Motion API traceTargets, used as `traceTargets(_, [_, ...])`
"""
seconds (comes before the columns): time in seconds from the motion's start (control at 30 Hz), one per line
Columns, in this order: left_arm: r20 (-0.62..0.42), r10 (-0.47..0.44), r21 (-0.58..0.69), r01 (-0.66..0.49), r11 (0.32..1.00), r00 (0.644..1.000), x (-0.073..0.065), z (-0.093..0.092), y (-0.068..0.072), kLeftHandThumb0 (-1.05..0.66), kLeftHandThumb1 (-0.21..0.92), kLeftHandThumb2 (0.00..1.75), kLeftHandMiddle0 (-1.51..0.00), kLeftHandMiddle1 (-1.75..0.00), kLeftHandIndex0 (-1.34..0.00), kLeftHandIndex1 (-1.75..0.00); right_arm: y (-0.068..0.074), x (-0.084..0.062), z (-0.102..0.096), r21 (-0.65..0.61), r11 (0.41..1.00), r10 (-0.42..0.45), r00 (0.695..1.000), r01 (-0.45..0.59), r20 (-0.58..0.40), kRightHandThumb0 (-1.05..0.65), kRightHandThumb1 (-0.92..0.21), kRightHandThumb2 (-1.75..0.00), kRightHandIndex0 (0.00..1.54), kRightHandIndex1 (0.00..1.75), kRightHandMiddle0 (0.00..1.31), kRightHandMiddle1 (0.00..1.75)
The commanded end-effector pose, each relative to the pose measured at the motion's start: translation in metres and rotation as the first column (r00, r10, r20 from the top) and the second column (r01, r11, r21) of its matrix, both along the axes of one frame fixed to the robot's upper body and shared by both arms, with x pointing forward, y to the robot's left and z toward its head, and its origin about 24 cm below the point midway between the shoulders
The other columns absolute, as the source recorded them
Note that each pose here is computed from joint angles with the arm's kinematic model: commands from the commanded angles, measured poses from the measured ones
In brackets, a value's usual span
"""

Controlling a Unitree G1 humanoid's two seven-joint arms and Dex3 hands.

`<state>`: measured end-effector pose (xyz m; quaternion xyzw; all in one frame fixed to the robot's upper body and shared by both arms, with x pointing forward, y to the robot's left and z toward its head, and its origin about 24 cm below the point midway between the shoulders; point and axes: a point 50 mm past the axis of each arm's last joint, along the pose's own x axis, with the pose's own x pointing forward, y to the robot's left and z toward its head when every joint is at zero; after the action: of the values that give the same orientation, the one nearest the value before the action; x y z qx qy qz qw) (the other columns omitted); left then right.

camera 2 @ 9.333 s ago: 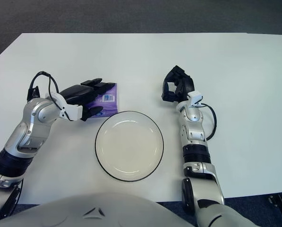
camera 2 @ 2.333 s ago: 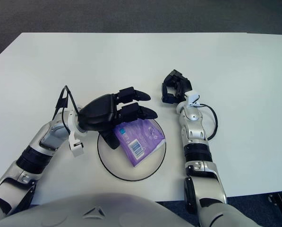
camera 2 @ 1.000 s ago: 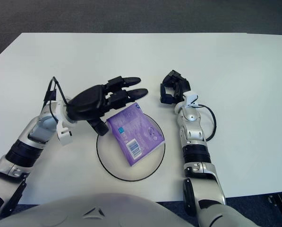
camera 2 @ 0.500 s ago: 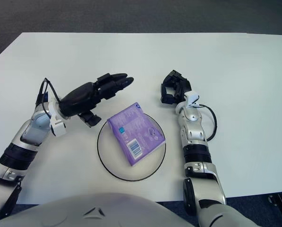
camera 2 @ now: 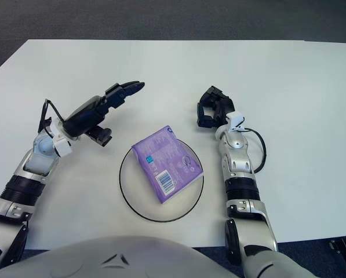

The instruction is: Put the tissue paper into the plate.

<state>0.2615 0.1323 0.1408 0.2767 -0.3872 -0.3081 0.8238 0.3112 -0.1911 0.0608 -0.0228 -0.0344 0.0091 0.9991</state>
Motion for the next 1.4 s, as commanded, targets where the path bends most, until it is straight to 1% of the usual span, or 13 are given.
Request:
traceTargets(0.0, [-0.067, 0.005, -0.093, -0.011, 0.996, 0.998, 0.003, -0.002, 0.003, -1.05, 0.92, 1.25, -0.12, -0.40, 0.00, -0.54, 0.004, -0.030, -0.056, 0.055, 0.998, -0.003, 0.979, 0.015, -0.206, -0.50, -0.27, -1.37, 1.30, 1.75, 0.65, 1.75])
traceTargets(0.1, [-0.145, -0.013, -0.142, -0.008, 0.990, 0.989, 0.006, -0.008, 0.008, -1.05, 0.92, 1.22, -0.11, -0.39, 0.00, -0.49, 0.004, -0.030, -0.056, 0.056, 0.998, -0.002, 0.978, 0.014, -0.207, -0.50, -0.27, -1.37, 1.31, 1.75, 0.65, 1.75])
traceTargets(0.17, [-0.213, -0.018, -0.176, -0.021, 0.984, 0.977, 0.012, -0.016, 0.017, -1.05, 0.92, 1.20, -0.09, -0.38, 0.00, -0.45, 0.003, -0.030, -0.056, 0.058, 0.998, -0.003, 0.978, 0.015, -0.209, -0.50, -0.27, -1.37, 1.31, 1.75, 0.65, 1.75])
traceTargets(0.3, [-0.333, 0.022, -0.228, -0.103, 0.968, 0.943, 0.028, -0.039, 0.037, -1.05, 0.92, 1.18, -0.07, -0.36, 0.00, -0.38, 0.003, -0.030, -0.056, 0.060, 0.998, 0.002, 0.978, 0.011, -0.210, -0.50, -0.27, -1.37, 1.31, 1.75, 0.65, 1.75])
traceTargets(0.63, [-0.396, 0.069, -0.283, -0.193, 0.940, 0.916, 0.029, -0.044, 0.037, -1.05, 0.92, 1.19, -0.10, -0.37, 0.00, -0.43, 0.003, -0.030, -0.055, 0.064, 0.998, 0.007, 0.979, 0.006, -0.205, -0.50, -0.27, -1.38, 1.30, 1.75, 0.65, 1.75])
traceTargets(0.77, [-0.448, 0.115, -0.308, -0.274, 0.911, 0.887, 0.030, -0.046, 0.038, -1.05, 0.92, 1.18, -0.13, -0.39, 0.00, -0.49, 0.002, -0.030, -0.056, 0.058, 0.998, 0.008, 0.979, 0.004, -0.204, -0.50, -0.27, -1.37, 1.29, 1.75, 0.65, 1.75])
traceTargets(0.87, [-0.488, 0.136, -0.325, -0.323, 0.889, 0.862, 0.030, -0.048, 0.040, -1.05, 0.92, 1.17, -0.18, -0.43, 0.00, -0.59, 0.002, -0.031, -0.056, 0.057, 0.998, 0.008, 0.979, 0.004, -0.205, -0.50, -0.28, -1.37, 1.28, 1.75, 0.65, 1.75])
traceTargets(0.97, [-0.551, 0.143, -0.350, -0.383, 0.855, 0.822, 0.034, -0.054, 0.047, -1.05, 0.92, 1.16, -0.19, -0.57, 0.00, -0.72, 0.002, -0.031, -0.056, 0.057, 0.998, 0.008, 0.978, 0.004, -0.207, -0.50, -0.28, -1.37, 1.28, 1.75, 0.65, 1.75])
traceTargets(1.07, [-0.602, 0.127, -0.387, -0.428, 0.817, 0.788, 0.036, -0.059, 0.050, -1.00, 0.92, 1.14, -0.22, -0.81, 0.00, -1.01, 0.002, -0.030, -0.056, 0.057, 0.998, 0.006, 0.978, 0.006, -0.211, -0.50, -0.28, -1.37, 1.29, 1.75, 0.65, 1.75])
traceTargets(1.17, [-0.624, 0.118, -0.414, -0.455, 0.789, 0.772, 0.035, -0.060, 0.049, -0.97, 0.92, 1.13, -0.23, -0.93, 0.00, -1.14, 0.001, -0.030, -0.056, 0.055, 0.998, 0.005, 0.977, 0.007, -0.212, -0.50, -0.28, -1.37, 1.29, 1.75, 0.65, 1.75])
traceTargets(1.27, [-0.651, 0.112, -0.442, -0.495, 0.748, 0.750, 0.033, -0.064, 0.047, -0.80, 0.92, 0.99, -0.28, -1.14, 0.00, -1.37, 0.001, -0.031, -0.056, 0.053, 0.999, 0.004, 0.977, 0.008, -0.214, -0.50, -0.27, -1.37, 1.29, 1.75, 0.65, 1.75])
traceTargets(1.3, [-0.666, 0.113, -0.445, -0.514, 0.733, 0.737, 0.032, -0.066, 0.046, -0.78, 0.92, 0.97, -0.29, -1.16, 0.00, -1.40, 0.001, -0.031, -0.056, 0.052, 0.999, 0.004, 0.977, 0.007, -0.214, -0.50, -0.27, -1.37, 1.29, 1.75, 0.65, 1.75])
traceTargets(1.37, [-0.692, 0.113, -0.448, -0.547, 0.707, 0.713, 0.030, -0.068, 0.044, -0.53, 0.92, 0.71, -0.35, -1.36, -0.12, -1.60, 0.001, -0.031, -0.056, 0.052, 0.999, 0.004, 0.977, 0.007, -0.214, -0.50, -0.27, -1.37, 1.29, 1.75, 0.65, 1.75])
